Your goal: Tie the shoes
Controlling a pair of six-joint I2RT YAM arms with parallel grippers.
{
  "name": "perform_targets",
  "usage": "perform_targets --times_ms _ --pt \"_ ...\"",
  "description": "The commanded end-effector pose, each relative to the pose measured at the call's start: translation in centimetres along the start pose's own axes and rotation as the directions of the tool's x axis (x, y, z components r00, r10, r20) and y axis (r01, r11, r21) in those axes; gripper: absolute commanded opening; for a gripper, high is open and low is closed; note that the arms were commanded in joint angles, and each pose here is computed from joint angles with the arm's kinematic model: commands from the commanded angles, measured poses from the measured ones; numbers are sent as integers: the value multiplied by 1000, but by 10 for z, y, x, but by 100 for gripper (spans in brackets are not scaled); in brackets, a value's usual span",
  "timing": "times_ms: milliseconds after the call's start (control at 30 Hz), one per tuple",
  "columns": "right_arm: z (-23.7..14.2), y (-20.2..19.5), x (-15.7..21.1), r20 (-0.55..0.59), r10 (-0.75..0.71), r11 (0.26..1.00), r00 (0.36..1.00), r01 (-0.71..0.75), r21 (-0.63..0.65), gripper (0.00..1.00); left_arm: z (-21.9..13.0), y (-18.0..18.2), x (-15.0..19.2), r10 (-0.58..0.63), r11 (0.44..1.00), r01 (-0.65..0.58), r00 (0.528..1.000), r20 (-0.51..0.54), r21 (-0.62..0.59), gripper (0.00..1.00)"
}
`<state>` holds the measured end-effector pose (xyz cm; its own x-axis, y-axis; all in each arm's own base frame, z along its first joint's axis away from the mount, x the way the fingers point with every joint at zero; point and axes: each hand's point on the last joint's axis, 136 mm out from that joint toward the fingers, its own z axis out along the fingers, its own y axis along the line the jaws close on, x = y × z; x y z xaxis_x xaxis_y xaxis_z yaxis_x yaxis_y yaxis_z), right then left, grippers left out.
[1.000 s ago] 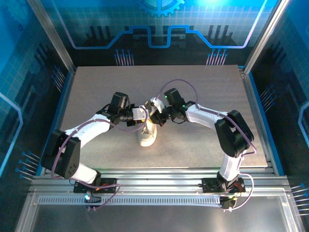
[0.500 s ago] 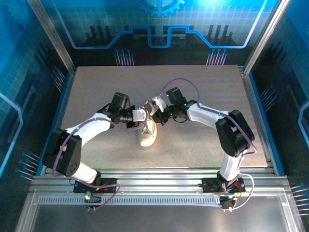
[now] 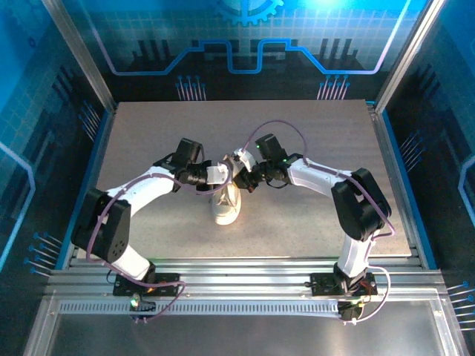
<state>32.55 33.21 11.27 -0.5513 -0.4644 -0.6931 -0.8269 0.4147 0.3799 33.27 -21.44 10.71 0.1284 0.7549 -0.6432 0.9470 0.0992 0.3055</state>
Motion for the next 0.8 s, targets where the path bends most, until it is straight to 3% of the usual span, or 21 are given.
perform_targets --times_ms 0,433,767 --pt "-6 4 -13 21 -16 999 1000 16 -34 0 4 -5 -3 26 998 -26 1000 2 51 0" --pt "1 9 -9 19 -4 996 1000 5 -87 5 16 6 5 10 1000 -10 1000 -26 8 0" --pt "10 2 -2 -2 5 997 1000 -5 -72 32 17 12 -1 -19 1000 19 1000 -2 -5 0"
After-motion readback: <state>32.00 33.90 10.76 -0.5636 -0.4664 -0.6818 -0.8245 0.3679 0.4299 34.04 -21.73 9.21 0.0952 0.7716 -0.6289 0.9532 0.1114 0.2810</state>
